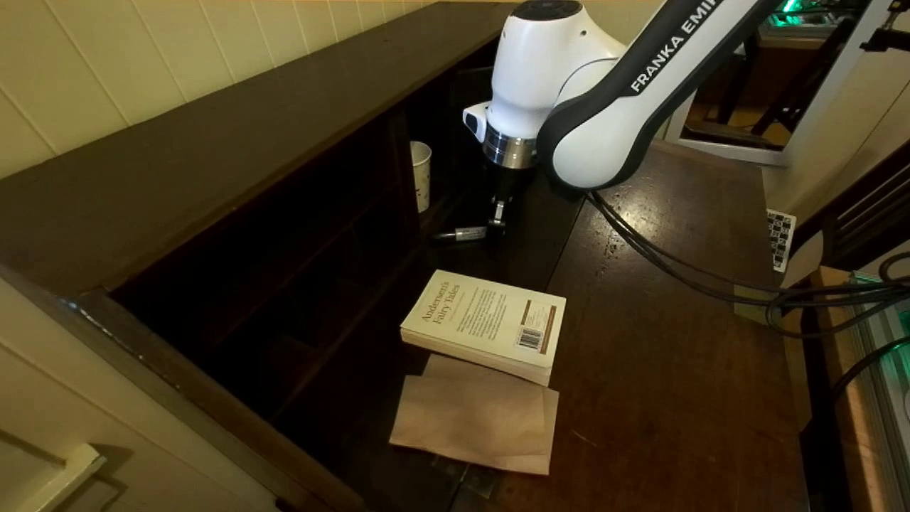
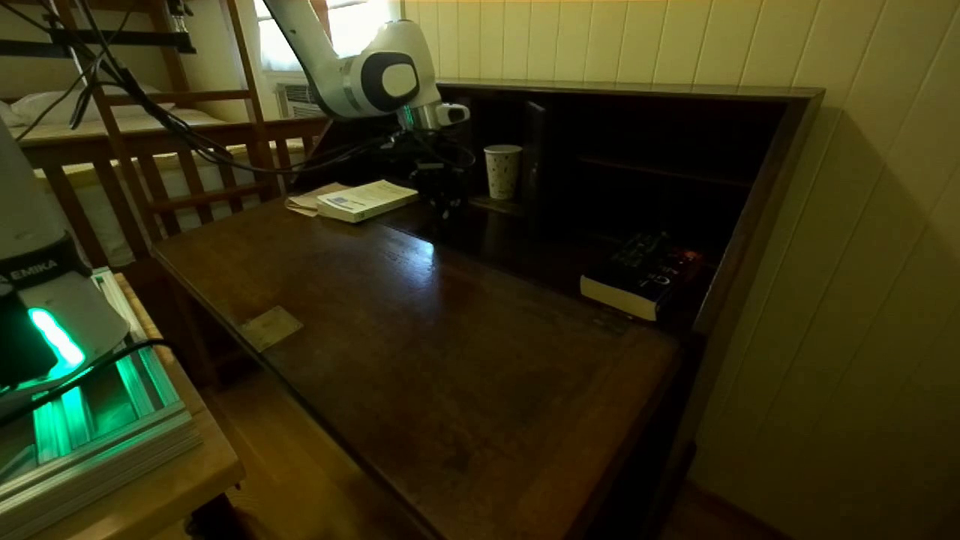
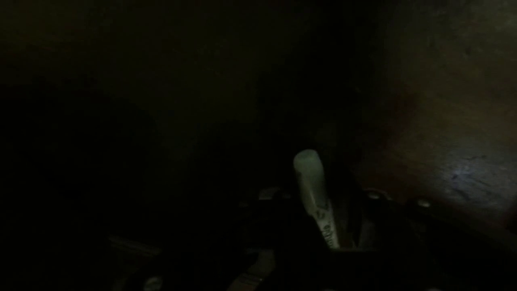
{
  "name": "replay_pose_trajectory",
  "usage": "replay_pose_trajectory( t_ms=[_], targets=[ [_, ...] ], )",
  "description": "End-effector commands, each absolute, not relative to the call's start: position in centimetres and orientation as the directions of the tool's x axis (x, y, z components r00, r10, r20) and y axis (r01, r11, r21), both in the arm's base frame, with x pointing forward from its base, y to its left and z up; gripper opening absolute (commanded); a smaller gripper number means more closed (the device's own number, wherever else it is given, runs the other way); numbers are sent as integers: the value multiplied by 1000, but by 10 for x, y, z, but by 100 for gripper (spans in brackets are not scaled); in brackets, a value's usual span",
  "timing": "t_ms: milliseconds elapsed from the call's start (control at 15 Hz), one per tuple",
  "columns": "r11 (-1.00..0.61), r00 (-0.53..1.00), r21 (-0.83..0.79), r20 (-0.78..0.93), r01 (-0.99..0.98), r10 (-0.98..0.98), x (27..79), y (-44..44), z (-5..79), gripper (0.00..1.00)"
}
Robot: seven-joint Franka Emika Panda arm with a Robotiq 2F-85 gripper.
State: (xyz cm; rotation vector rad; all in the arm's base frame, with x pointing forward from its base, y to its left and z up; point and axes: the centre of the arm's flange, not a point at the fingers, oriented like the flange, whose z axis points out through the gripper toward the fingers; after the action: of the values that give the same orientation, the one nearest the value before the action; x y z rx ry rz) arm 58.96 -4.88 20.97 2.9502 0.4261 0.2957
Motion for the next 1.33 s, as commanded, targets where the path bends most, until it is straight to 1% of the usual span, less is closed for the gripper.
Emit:
replay_pose_trajectory(
  t_ms=[0, 67, 133, 467, 867, 1267],
  targets=[
    [-941, 937, 176, 150, 288, 315, 590, -52, 214, 0],
    [-940, 935, 175, 151, 293, 320, 590, -51, 213, 4],
    [-938, 934, 176, 148, 298, 324, 590, -51, 213, 5],
    [-912, 912, 222, 147, 346, 382, 582, -53, 229, 5],
    [-835, 867, 341, 100, 431, 489, 574, -63, 261, 5],
    [-765, 824, 407, 50, 499, 564, 568, -60, 277, 5]
  ],
)
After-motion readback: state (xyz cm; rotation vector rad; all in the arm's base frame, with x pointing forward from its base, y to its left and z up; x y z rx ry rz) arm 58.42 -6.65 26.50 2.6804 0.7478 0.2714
